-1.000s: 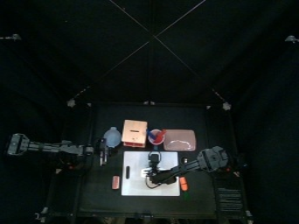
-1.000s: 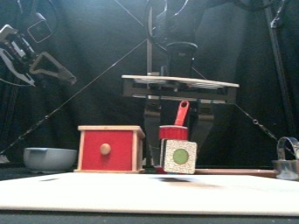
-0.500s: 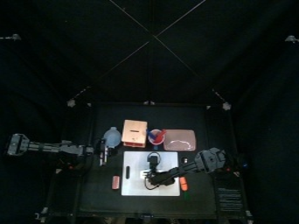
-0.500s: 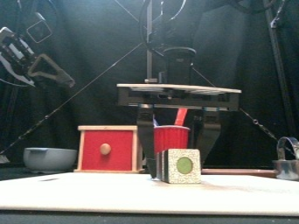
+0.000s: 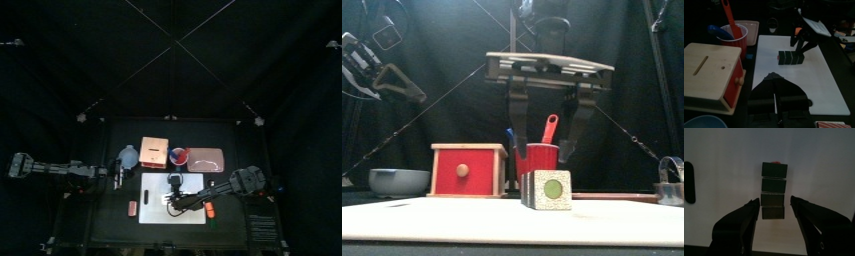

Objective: Place sushi on board then cut the sushi with the knife then place the pieces on the plate
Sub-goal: Pick knife at handle with right hand

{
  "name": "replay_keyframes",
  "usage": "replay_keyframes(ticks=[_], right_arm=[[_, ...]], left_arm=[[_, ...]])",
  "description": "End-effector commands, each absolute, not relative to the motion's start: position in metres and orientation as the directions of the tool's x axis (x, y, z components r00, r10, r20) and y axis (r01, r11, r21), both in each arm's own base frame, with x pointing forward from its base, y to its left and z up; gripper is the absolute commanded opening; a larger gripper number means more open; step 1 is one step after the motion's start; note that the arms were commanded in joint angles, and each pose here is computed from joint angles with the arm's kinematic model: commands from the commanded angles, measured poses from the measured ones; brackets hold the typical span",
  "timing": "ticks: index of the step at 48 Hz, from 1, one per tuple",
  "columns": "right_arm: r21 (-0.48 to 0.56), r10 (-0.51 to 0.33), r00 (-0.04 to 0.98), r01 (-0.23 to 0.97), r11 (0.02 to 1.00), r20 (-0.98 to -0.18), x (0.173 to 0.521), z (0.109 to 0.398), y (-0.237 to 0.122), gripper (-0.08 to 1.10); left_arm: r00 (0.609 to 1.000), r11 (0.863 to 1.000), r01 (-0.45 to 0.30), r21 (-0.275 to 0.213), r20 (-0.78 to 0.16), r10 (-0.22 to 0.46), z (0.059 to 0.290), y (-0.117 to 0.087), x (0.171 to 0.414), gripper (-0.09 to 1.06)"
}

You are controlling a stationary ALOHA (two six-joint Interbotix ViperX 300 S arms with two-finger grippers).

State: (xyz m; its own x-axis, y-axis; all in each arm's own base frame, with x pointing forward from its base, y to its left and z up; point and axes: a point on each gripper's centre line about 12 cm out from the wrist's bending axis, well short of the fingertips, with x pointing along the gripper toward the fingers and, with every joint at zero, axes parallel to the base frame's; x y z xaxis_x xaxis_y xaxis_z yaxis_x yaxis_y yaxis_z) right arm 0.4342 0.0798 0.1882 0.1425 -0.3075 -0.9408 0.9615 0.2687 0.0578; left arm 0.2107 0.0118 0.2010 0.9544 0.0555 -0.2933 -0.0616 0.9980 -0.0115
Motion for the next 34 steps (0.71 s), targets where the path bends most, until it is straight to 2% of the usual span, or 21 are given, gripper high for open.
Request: replay_keyframes(ticks=[1, 7, 15, 34], right_arm=[[0.137, -0.281, 0.239, 0.931, 0.338, -0.929, 0.427, 0.241, 0.075, 0.85], [0.143, -0.254, 0.278, 0.884, 0.446, -0.926, 0.419, 0.266, 0.07, 0.85], [0.136, -0.259, 0.318, 0.83, 0.541, -0.912, 0.411, 0.294, 0.038, 0.85], [0.138, -0.265, 0.396, 0.744, 0.654, -0.879, 0.374, 0.359, -0.05, 0.85]], left_arm=[[0.959, 0.998, -0.065, -0.016, -0.277, 0.058, 0.207, 0.012, 0.214, -0.02], [0.96, 0.998, -0.065, -0.017, -0.273, 0.058, 0.208, 0.012, 0.215, -0.02], [0.962, 0.997, -0.07, -0.016, -0.267, 0.063, 0.211, 0.014, 0.216, -0.02], [0.965, 0.997, -0.08, -0.016, -0.25, 0.074, 0.217, 0.016, 0.219, -0.02]])
